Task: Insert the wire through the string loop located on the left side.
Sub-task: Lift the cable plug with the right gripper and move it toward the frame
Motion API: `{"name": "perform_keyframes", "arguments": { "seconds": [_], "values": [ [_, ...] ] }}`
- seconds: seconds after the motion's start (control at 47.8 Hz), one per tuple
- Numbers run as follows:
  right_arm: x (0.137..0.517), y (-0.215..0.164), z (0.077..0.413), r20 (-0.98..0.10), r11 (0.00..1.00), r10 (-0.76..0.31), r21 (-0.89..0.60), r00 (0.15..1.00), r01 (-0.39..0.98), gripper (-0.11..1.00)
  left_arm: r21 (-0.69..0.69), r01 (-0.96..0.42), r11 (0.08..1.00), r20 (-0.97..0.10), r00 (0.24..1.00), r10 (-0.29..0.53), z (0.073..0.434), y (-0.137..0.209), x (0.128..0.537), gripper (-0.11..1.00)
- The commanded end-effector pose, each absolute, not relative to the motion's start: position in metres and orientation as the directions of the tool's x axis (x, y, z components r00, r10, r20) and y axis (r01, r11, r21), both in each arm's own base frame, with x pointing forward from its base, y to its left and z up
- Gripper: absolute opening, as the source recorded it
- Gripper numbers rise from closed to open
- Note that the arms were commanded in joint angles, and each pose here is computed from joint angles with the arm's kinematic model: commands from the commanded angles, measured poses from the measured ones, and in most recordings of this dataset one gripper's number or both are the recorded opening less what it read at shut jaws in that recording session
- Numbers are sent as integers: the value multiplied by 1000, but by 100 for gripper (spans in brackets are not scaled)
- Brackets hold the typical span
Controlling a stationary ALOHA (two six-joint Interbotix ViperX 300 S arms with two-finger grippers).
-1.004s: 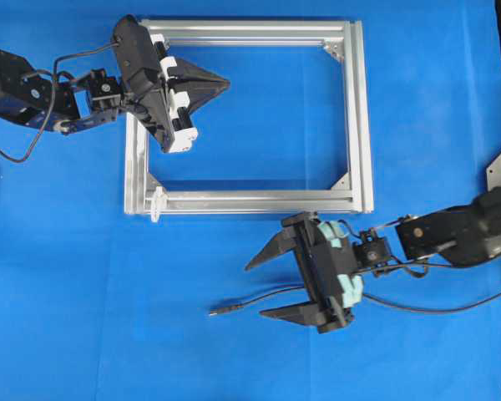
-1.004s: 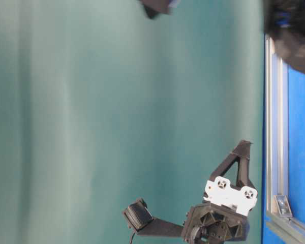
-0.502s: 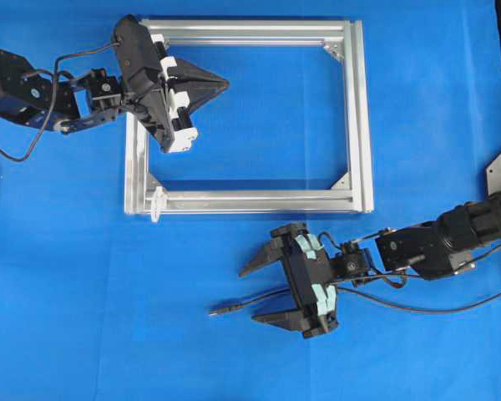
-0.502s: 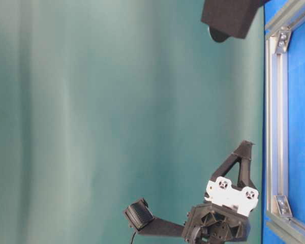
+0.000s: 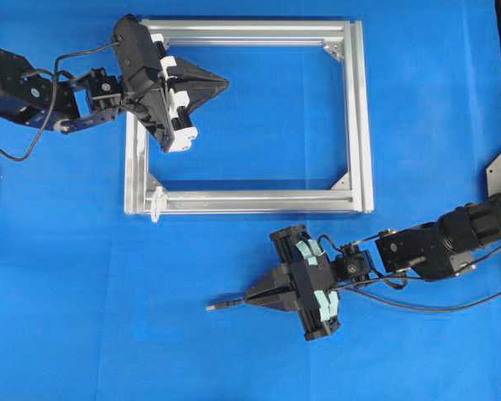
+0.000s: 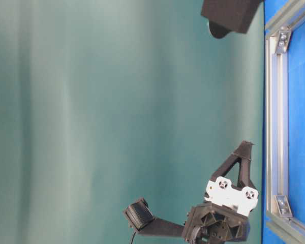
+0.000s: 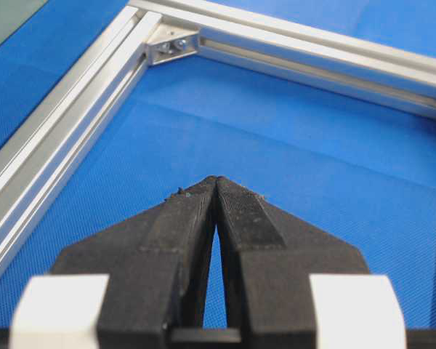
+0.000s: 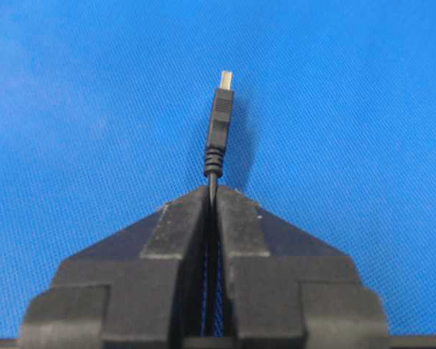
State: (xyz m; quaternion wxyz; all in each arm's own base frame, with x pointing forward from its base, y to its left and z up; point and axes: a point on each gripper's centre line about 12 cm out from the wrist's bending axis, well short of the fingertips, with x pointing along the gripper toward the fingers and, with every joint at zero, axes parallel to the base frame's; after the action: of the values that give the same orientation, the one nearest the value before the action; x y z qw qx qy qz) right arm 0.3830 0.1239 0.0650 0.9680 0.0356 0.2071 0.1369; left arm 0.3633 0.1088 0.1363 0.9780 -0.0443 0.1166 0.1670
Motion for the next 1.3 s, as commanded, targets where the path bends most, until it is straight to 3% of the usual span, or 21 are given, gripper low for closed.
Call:
{"name": "perform_keyframes", "arguments": {
  "seconds": [0.0, 0.356, 0.942, 1.276],
  "values": [
    [387, 127, 76, -354, 957, 288, 127, 890, -259, 0, -48, -334, 941, -204, 926, 318, 150, 109, 364, 0],
    [387, 128, 80, -351, 956, 291, 133, 890, -260, 0, -50, -335, 941, -207, 925, 318, 149, 109, 364, 0],
    [375, 125, 163, -320, 954, 299, 131, 899, -271, 0, -54, -335, 941, -205, 926, 318, 150, 109, 364, 0],
    [373, 125, 167, -321, 954, 299, 131, 899, -271, 0, -56, -336, 940, -208, 925, 318, 149, 109, 364, 0]
  ]
}}
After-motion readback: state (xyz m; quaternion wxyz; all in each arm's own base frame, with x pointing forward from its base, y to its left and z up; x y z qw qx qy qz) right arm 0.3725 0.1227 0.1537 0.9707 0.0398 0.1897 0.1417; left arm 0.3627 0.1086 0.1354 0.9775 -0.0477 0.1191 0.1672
